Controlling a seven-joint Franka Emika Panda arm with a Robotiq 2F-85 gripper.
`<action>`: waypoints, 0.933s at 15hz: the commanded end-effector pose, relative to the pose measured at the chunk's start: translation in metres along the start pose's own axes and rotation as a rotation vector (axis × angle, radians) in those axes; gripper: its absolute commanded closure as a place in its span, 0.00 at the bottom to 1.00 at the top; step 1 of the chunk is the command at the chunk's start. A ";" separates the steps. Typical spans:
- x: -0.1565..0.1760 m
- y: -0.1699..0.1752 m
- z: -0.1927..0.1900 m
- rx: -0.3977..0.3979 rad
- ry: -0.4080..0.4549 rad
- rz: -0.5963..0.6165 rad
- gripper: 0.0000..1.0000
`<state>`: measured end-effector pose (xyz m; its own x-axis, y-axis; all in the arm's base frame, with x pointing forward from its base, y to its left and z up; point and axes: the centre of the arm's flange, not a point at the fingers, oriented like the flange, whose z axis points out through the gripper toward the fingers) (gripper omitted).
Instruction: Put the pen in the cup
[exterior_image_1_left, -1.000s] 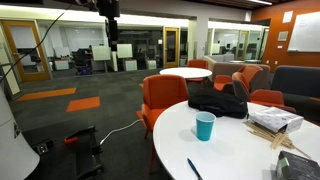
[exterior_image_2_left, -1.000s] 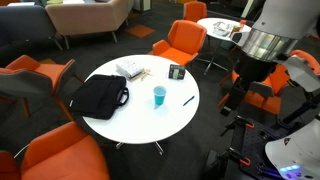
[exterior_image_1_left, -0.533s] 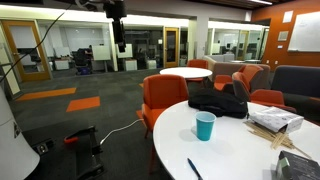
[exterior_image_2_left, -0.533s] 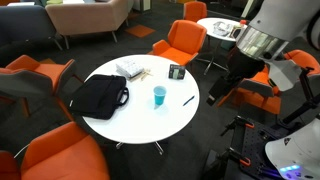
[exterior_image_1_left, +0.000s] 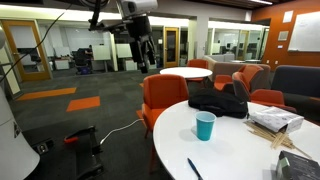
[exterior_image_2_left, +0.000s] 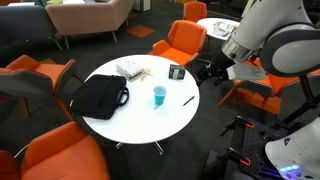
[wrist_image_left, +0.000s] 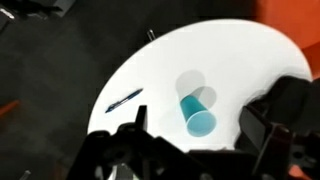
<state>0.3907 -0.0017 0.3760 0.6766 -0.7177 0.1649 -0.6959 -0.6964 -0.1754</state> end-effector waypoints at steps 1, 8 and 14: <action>0.036 0.019 0.041 -0.053 0.063 0.188 0.00; 0.095 0.087 0.113 -0.207 0.118 0.563 0.00; 0.132 0.114 0.155 -0.309 0.138 0.891 0.00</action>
<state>0.4180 -0.1694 0.2527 -0.0221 -0.9740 0.2256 -0.9981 0.0084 -0.0617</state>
